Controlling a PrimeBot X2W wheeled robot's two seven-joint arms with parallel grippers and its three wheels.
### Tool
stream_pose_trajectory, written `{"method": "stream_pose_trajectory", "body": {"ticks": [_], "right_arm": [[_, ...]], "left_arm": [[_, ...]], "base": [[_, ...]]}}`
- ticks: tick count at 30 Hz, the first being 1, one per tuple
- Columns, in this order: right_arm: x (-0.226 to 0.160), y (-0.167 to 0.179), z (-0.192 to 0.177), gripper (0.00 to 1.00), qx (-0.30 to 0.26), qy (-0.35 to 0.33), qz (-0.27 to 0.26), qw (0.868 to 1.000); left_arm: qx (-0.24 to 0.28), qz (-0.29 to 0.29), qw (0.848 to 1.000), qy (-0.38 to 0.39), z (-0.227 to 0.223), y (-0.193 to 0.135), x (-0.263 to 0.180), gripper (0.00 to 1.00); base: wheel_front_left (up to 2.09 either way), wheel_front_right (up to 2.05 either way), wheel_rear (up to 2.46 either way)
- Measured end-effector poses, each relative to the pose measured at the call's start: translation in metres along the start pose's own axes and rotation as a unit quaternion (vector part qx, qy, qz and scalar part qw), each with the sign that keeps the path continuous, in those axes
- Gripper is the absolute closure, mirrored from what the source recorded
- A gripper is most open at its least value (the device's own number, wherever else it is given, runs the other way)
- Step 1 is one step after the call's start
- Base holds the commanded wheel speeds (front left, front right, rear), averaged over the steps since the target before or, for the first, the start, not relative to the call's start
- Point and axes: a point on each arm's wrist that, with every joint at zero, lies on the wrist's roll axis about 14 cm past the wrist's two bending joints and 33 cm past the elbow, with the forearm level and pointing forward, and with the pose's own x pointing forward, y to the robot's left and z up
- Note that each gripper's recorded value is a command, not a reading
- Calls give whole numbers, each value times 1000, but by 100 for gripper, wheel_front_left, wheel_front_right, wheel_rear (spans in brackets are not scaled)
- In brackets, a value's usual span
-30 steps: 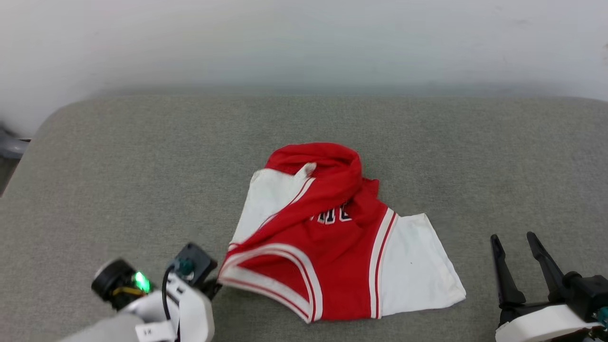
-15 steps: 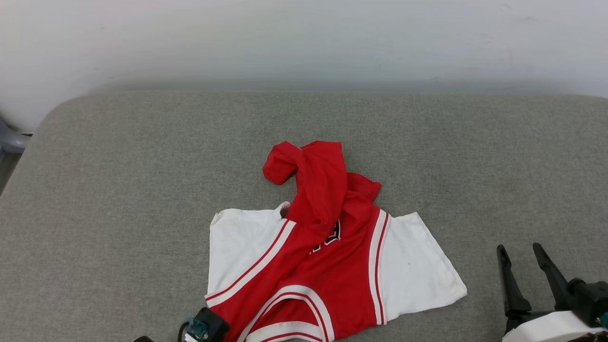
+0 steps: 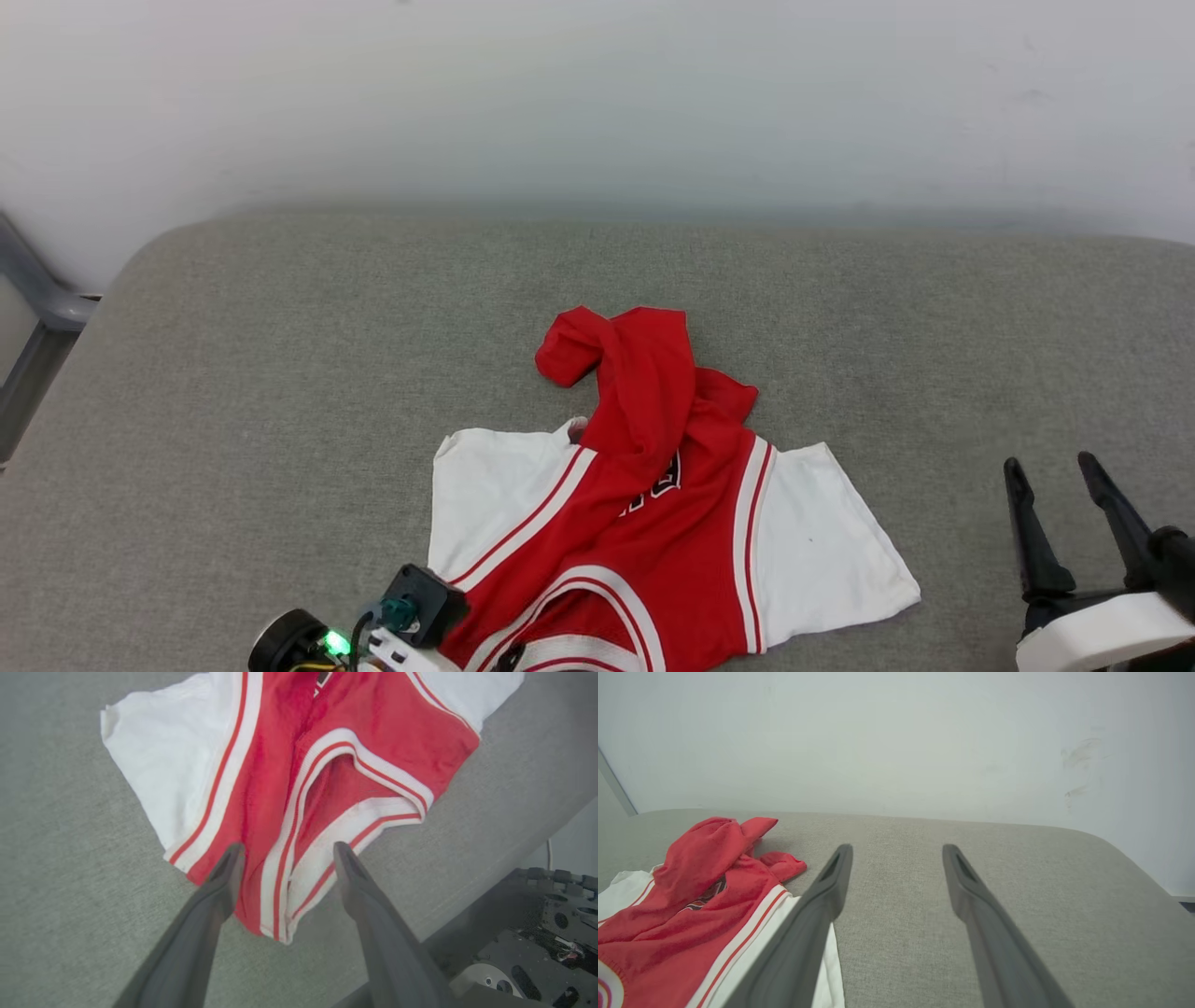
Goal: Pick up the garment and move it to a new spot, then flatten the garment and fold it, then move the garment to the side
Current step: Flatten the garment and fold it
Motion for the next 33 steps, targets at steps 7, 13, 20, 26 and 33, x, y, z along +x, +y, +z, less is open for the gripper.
{"method": "stream_pose_trajectory", "body": {"ticks": [7, 13, 20, 26, 33], "right_arm": [[8, -1, 29, 0, -26, -27, 14, 999], [18, 10, 36, 0, -65, -4, 54, 996], [24, 26, 8, 0, -109, 116, 120, 980], [13, 39, -33, 0, -129, 261, 174, 941], [-2, 42, -76, 0, -142, 391, 211, 885]], "left_arm": [[3, 29, 993, -115, 64, 3, -17, 0], [-3, 116, 967, -225, 105, 43, -33, 0], [-16, 204, 939, -276, 119, 78, -44, 0], [-12, 265, 911, -316, 133, 99, -56, 0], [-3, 308, 890, -336, 130, 108, -63, 0]], "base": [[0, 0, 0], [0, 0, 0], [0, 0, 0], [0, 0, 0], [0, 0, 0]]}}
